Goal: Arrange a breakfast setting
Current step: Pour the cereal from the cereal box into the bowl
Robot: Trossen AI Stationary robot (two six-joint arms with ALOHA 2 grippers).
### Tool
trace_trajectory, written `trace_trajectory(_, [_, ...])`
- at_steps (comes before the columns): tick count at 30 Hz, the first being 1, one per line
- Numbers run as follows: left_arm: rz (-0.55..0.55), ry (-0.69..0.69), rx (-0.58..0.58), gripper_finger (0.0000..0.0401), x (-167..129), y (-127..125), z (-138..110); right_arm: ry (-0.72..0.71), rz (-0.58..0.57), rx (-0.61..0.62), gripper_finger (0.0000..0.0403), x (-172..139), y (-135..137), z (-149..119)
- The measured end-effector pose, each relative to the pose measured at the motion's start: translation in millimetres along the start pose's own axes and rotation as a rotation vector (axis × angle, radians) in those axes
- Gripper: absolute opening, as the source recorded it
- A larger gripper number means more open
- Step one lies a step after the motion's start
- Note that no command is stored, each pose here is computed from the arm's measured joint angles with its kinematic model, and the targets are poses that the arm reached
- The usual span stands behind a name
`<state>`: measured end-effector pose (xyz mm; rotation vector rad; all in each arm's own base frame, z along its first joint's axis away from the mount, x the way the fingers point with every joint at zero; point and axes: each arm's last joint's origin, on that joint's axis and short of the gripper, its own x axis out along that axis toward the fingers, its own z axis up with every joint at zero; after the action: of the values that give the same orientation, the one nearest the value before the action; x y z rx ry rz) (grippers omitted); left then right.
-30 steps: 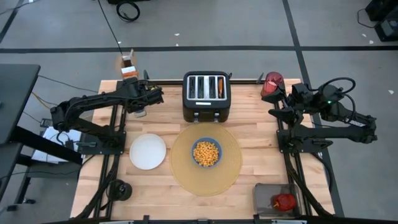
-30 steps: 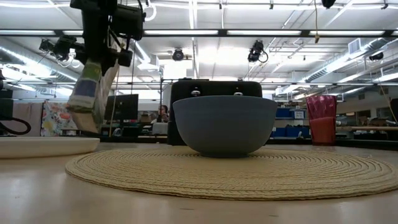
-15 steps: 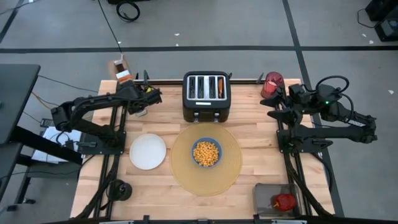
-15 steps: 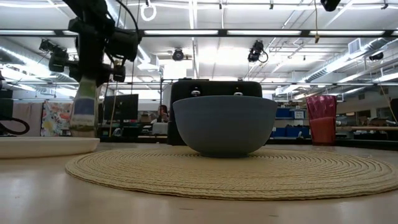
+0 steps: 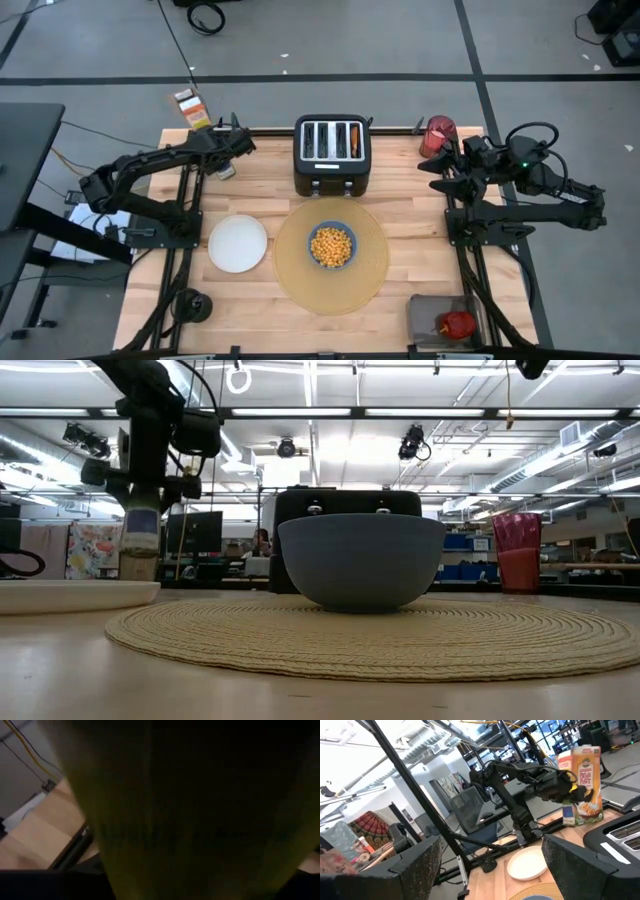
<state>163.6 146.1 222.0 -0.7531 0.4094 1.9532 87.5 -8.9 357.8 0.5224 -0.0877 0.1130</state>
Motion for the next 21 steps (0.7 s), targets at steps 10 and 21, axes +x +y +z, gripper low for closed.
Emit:
trace_trajectory(10, [-0.068,0.144,0.003,0.0293,-7.7,4.2,1.1,0.029,0.001,-0.001,0.0348,0.0,-0.9,-2.3])
trace_trajectory(21, [-0.162,0.187,-0.014,0.0293,-30.5,-0.3,-19.7,0.039,-0.005,-0.011,0.0348,-0.1,-1.5,-3.3])
